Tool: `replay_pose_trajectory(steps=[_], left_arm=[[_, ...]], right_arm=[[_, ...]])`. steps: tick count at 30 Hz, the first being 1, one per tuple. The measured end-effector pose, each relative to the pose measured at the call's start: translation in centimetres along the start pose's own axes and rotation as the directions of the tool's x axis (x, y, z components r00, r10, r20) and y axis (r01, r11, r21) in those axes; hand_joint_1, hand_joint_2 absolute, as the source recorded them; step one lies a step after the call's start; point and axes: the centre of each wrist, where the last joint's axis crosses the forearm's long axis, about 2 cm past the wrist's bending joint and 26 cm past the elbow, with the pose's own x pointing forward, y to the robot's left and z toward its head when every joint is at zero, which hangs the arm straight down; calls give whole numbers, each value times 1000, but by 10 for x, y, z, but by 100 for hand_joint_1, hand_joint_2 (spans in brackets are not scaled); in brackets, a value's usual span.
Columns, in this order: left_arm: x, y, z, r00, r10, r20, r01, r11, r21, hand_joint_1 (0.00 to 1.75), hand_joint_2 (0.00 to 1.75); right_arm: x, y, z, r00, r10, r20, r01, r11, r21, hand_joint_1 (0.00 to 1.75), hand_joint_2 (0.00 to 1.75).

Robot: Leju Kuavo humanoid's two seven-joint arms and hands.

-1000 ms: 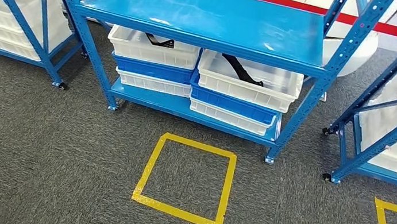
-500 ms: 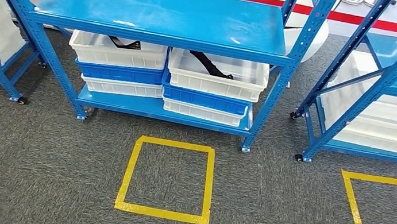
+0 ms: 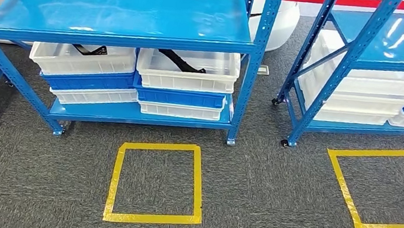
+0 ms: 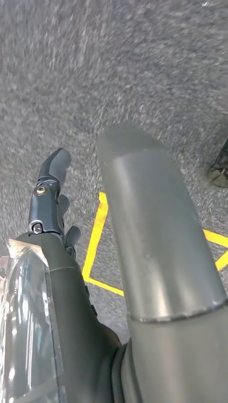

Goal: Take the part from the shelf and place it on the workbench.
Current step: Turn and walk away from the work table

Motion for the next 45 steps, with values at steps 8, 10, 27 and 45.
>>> replay_pose_trajectory(steps=[8,10,27,45], left_arm=[[-3,2,0,1000,-4,11,4,1000,0,0,0],[-2,2,0,1000,-2,18,2,1000,0,0,0],[-3,0,1,999,44,2,-44,999,23,0,0],[-4,2,1,999,38,-6,-38,999,29,0,0]], right_arm=[[1,2,1,1000,3,0,-3,1000,6,0,0],[1,3,1,1000,7,1,-7,1000,6,0,0],[1,0,0,999,33,20,-33,999,-2,0,0],[-5,0,-1,1000,30,2,-30,1000,1,0,0]])
